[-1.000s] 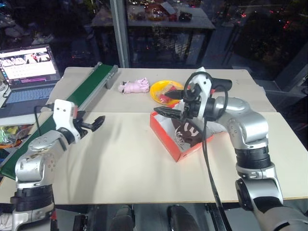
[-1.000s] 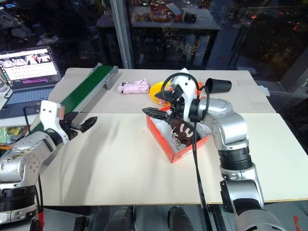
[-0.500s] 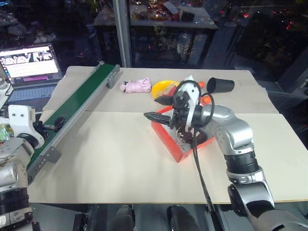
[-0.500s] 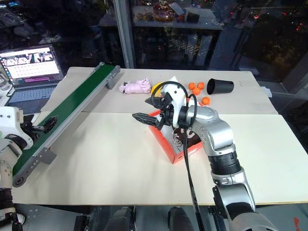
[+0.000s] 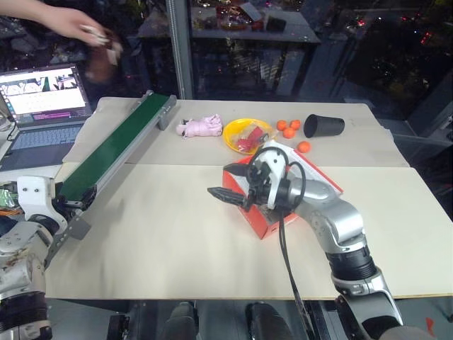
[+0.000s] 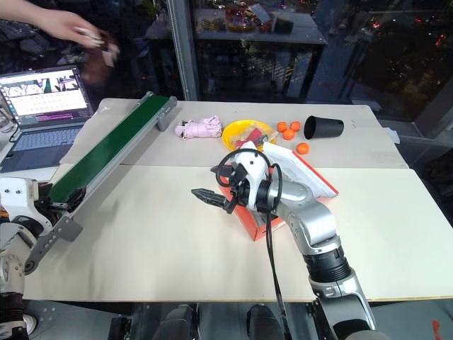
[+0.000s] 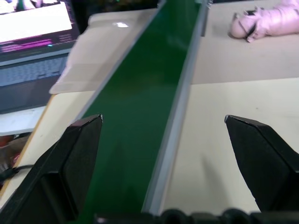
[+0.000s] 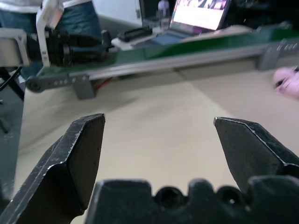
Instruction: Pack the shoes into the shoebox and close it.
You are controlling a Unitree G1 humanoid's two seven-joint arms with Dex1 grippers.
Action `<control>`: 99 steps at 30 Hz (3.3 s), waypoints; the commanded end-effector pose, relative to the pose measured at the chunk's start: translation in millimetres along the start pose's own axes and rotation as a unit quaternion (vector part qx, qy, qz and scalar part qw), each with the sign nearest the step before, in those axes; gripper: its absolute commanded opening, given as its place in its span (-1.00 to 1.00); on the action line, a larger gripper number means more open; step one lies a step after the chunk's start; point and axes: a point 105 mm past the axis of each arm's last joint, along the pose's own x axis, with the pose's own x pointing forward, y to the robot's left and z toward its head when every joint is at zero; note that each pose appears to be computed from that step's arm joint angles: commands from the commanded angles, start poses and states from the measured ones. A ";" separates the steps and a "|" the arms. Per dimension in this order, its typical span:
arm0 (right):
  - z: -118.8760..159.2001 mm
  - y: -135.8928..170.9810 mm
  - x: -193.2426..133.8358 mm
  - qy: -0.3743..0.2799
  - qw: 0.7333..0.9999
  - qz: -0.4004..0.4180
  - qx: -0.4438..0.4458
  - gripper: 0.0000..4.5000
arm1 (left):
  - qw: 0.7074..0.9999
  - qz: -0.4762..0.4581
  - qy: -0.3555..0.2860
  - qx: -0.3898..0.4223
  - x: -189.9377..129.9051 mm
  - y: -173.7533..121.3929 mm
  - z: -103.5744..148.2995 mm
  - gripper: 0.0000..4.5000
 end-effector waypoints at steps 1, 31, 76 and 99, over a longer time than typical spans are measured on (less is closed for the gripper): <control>14.8 -0.9 2.5 -0.024 0.999 -0.021 -0.023 0.96 | 0.999 0.005 -0.037 0.017 1.2 -1.6 18.4 1.00; 20.3 -26.9 2.9 -0.007 0.992 -0.108 -0.070 0.96 | 0.999 -0.040 -0.033 0.015 77.8 -5.8 72.3 1.00; 14.8 -36.1 1.9 0.019 0.990 -0.114 -0.080 1.00 | 0.999 -0.038 0.012 -0.031 92.0 -3.6 57.3 -0.83; 104.0 -55.2 -18.1 -0.260 0.905 -0.103 0.322 1.00 | 0.896 -0.420 -0.132 -0.047 51.0 -267.0 187.8 -0.83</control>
